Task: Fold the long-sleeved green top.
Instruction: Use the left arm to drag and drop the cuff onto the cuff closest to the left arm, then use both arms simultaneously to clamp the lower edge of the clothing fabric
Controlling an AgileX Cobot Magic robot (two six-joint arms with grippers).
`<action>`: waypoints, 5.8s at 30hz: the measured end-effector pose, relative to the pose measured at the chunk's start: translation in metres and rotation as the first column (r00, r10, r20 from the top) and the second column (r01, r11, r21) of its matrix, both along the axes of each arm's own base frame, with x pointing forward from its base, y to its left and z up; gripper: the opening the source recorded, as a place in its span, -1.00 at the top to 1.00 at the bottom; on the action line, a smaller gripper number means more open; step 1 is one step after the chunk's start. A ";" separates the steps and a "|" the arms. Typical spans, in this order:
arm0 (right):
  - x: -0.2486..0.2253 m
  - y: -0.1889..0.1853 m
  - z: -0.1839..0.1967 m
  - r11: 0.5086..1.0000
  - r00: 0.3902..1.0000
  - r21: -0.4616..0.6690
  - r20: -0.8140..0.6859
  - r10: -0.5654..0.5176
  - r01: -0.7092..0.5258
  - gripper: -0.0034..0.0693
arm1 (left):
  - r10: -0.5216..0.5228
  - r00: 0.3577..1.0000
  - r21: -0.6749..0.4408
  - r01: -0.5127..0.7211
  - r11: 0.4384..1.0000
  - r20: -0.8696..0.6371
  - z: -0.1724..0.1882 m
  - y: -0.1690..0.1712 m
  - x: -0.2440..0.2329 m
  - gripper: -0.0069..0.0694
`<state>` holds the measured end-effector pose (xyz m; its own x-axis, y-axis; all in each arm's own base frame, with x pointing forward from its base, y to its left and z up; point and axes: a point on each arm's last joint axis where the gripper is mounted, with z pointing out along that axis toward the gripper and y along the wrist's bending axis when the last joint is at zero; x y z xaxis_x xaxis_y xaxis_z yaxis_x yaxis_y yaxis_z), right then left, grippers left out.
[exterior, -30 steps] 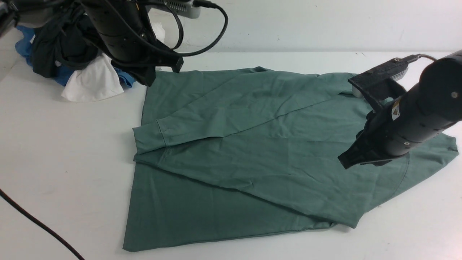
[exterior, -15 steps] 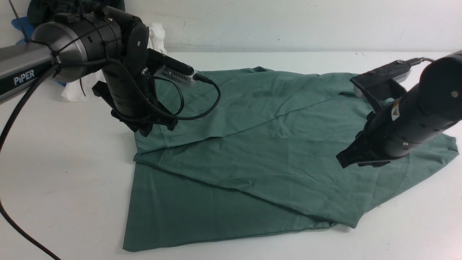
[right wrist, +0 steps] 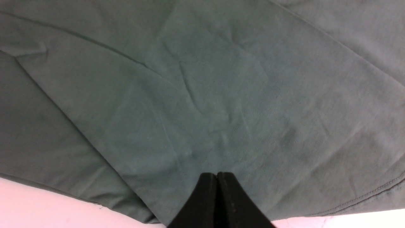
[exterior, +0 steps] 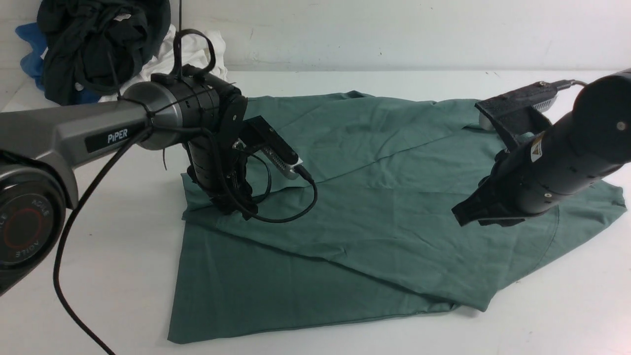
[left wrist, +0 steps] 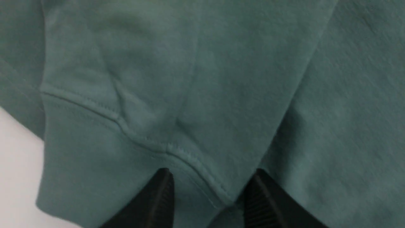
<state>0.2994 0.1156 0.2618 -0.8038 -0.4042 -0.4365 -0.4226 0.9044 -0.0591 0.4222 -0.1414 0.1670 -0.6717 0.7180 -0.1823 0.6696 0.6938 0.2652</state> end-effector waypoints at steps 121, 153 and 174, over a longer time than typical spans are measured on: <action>-0.007 0.016 0.001 0.947 0.949 0.061 0.012 0.315 -0.315 0.91 | -0.343 0.882 0.020 0.369 0.929 -0.324 -0.017 0.005 -0.168 0.76; 0.031 -0.056 -0.084 0.879 0.887 -0.258 -0.348 0.303 -0.401 -0.11 | 0.154 0.985 0.094 -0.162 0.982 0.082 0.051 0.063 -0.151 0.84; 0.035 -0.057 -0.104 0.843 0.841 -0.258 -0.420 0.342 -0.472 0.77 | 0.229 0.971 0.015 -0.230 0.973 0.077 0.050 0.065 -0.149 0.84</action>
